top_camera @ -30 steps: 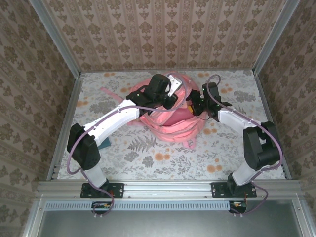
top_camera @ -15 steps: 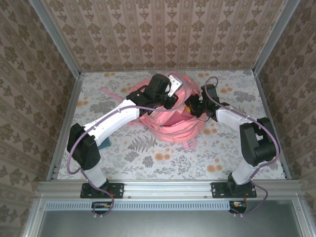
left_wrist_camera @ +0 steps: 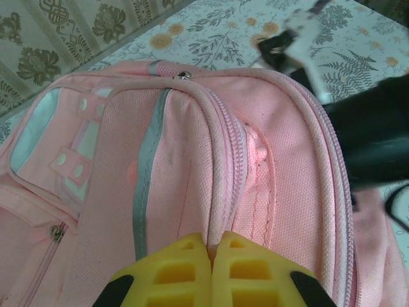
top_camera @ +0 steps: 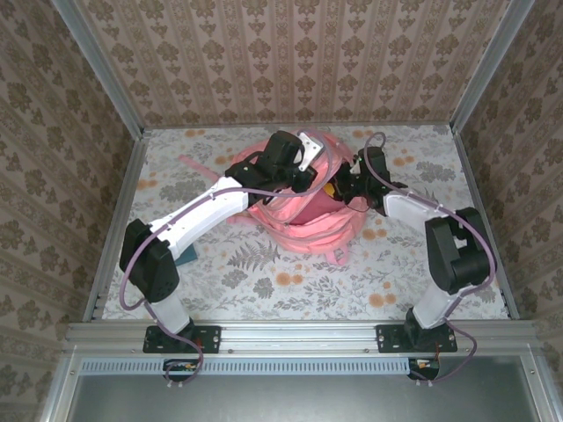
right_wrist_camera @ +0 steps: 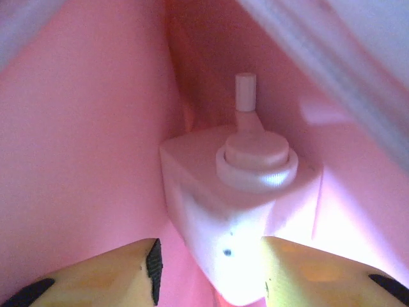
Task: Pack the student bag
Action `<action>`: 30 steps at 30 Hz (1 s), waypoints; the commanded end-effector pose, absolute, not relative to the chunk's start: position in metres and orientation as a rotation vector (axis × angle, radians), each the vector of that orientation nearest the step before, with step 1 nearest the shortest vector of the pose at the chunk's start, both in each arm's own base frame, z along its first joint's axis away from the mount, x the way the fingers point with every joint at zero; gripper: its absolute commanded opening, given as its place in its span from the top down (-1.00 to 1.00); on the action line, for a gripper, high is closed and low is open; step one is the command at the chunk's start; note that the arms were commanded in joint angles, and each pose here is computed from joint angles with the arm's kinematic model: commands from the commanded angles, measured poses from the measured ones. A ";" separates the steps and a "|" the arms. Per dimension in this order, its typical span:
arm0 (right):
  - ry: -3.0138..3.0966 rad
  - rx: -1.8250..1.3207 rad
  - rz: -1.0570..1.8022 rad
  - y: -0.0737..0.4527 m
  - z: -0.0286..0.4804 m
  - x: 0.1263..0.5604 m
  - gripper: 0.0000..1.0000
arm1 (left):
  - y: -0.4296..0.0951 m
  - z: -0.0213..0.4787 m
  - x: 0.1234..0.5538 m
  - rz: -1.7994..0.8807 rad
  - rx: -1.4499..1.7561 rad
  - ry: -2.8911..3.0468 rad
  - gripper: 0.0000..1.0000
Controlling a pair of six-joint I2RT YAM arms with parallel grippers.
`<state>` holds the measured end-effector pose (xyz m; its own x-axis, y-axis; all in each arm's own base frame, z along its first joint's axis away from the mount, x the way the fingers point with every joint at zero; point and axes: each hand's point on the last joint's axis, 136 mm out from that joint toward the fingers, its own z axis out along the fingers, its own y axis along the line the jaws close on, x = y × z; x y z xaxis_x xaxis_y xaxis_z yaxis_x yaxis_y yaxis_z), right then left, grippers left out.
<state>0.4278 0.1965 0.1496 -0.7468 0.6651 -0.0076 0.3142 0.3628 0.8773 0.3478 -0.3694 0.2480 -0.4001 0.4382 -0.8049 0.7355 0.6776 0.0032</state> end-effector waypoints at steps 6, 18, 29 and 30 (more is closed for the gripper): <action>2.252 0.963 1.404 0.169 0.163 0.373 0.13 | -0.388 0.277 0.366 -0.564 0.840 1.948 1.00; 2.313 0.777 0.872 0.107 0.165 0.315 0.09 | -0.407 0.246 0.356 -0.669 0.950 2.020 0.78; 2.433 0.521 0.762 0.121 0.155 0.288 -0.38 | -0.362 0.231 0.338 -0.760 0.763 2.211 -0.36; 2.444 0.492 0.750 0.126 0.155 0.288 -0.38 | -0.356 0.228 0.333 -0.742 0.787 2.206 -0.37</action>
